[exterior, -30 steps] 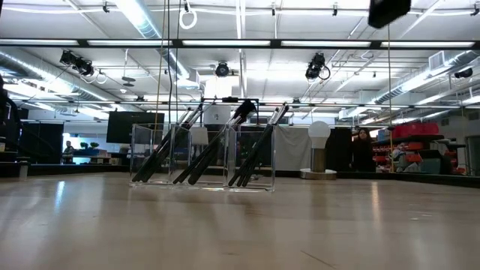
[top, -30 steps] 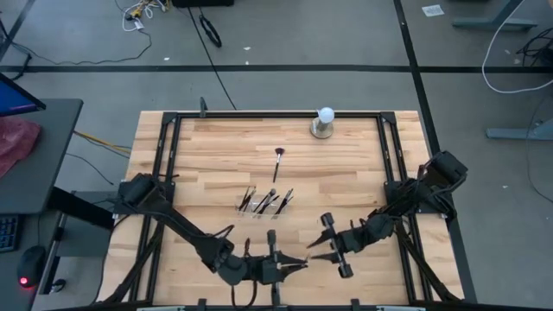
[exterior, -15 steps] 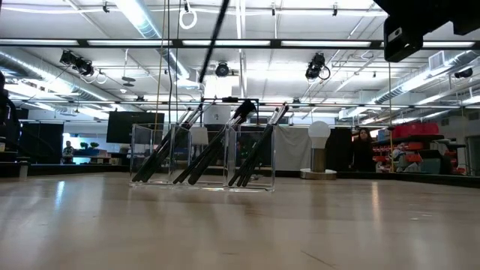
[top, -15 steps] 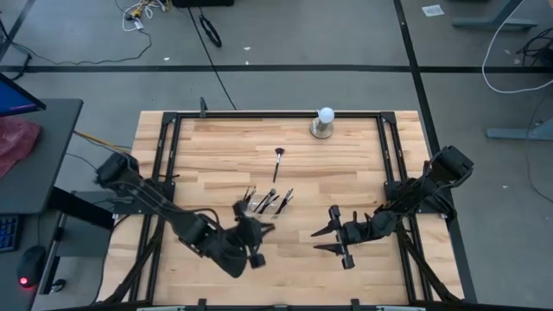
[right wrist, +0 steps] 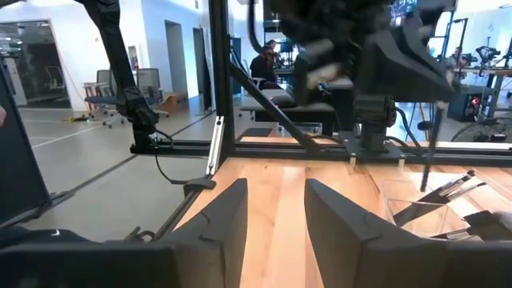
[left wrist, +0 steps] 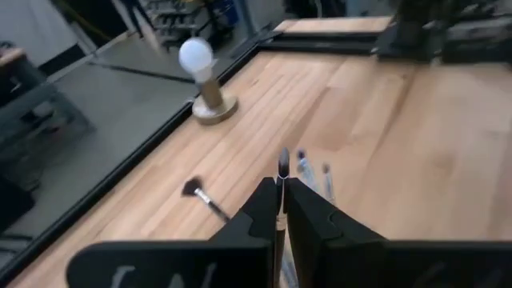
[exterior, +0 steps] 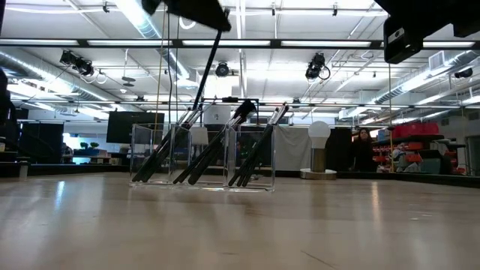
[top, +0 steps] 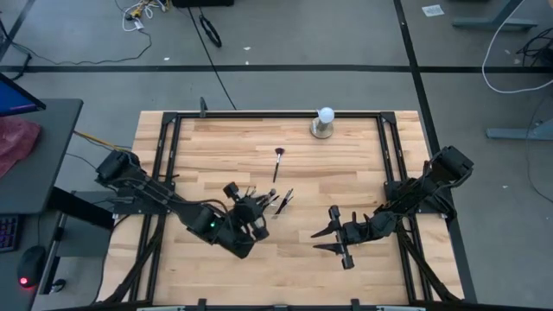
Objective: Put items in baskets/containers
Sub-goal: Put the eyeshadow brush into the transparent organizer, then put the highlighter brush into the transparent organizer
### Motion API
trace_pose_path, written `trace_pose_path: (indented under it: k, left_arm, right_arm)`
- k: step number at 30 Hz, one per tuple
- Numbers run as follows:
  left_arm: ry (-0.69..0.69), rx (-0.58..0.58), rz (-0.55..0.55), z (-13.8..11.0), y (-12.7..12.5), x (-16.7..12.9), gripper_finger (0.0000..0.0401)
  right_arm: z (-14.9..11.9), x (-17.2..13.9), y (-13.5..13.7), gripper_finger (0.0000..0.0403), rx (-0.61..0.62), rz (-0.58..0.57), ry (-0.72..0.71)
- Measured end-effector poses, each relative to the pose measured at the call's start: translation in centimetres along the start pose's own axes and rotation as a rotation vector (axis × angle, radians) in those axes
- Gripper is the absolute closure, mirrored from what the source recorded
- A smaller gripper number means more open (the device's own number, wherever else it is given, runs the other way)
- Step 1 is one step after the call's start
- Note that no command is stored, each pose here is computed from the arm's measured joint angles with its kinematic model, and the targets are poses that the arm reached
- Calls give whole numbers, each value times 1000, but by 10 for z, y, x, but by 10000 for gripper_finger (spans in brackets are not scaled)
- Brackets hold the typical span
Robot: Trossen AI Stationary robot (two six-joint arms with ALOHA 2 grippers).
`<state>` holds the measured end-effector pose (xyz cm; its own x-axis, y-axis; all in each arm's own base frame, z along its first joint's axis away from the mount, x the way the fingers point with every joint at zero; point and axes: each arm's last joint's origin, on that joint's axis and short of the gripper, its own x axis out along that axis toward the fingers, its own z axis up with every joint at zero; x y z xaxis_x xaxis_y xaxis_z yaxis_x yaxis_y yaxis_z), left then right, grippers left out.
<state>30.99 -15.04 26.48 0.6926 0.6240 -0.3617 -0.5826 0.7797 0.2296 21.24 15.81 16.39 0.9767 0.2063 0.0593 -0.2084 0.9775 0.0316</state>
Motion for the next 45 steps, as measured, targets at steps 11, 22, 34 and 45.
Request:
trace_pose_path:
  k: [11, 22, 34, 45]
  left_arm:
    - [-3, -152, -2, -34, 2, 24, 385]
    - [116, -302, -68, -54, 10, 41, 383]
    - [222, -345, -143, -53, 15, 54, 349]
    - [276, -340, -178, -53, 18, 57, 283]
  right_arm:
    - [0, 0, 0, 278, -1, 0, 1]
    - [0, 0, 0, 278, -1, 0, 1]
    - [0, 0, 0, 278, 6, 3, 2]
    - [0, 0, 0, 278, 7, 3, 4]
